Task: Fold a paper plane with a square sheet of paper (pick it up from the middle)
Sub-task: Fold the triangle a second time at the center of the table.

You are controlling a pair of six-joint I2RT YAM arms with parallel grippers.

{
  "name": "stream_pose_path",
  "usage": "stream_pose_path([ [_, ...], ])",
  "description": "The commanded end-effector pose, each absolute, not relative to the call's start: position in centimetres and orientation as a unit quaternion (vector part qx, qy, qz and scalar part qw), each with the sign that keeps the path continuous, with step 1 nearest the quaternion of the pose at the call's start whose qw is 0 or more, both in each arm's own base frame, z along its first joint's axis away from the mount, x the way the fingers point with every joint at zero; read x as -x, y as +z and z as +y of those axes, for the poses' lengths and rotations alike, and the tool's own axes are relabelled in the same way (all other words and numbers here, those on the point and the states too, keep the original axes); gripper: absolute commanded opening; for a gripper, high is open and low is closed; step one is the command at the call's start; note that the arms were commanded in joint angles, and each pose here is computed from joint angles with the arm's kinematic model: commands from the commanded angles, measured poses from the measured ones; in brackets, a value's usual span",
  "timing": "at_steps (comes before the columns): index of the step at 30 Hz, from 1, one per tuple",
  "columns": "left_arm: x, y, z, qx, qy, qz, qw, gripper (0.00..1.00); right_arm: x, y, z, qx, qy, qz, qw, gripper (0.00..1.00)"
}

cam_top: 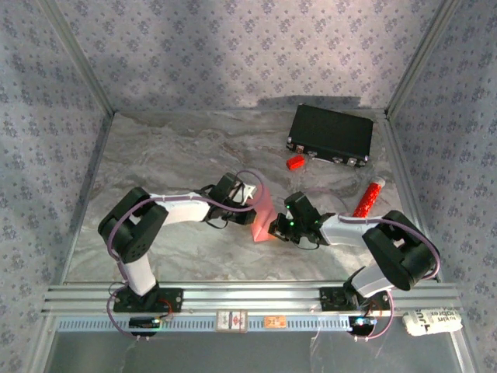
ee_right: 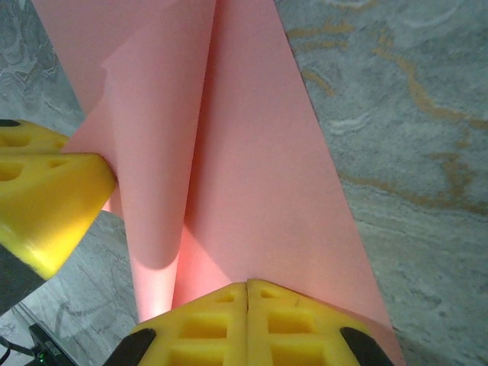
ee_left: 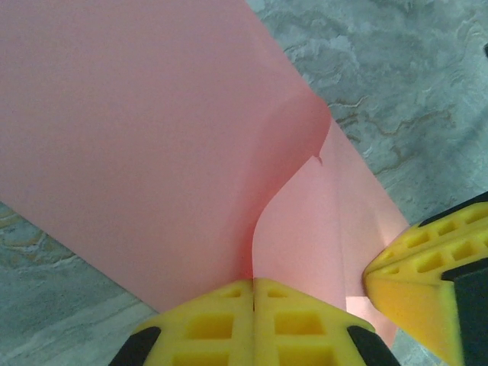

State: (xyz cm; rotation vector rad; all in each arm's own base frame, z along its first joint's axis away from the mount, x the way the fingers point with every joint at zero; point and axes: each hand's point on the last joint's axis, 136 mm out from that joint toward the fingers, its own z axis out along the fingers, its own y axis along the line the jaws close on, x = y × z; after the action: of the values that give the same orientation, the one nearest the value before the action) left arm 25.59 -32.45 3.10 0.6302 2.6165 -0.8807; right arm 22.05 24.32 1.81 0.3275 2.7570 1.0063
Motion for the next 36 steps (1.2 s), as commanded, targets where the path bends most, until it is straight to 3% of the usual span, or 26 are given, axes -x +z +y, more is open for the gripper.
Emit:
stream_pose_path([
  [1,-25.4,2.4,-32.2,-0.227,-0.299,0.916,0.144,0.0,-20.4,-0.7,22.0,-0.122,0.28,0.95,0.062,0.06],
  [36,-25.9,3.3,-33.2,-0.24,-0.313,0.906,0.154,0.0,-20.4,-0.7,22.0,-0.119,0.28,0.951,0.058,0.06],
])
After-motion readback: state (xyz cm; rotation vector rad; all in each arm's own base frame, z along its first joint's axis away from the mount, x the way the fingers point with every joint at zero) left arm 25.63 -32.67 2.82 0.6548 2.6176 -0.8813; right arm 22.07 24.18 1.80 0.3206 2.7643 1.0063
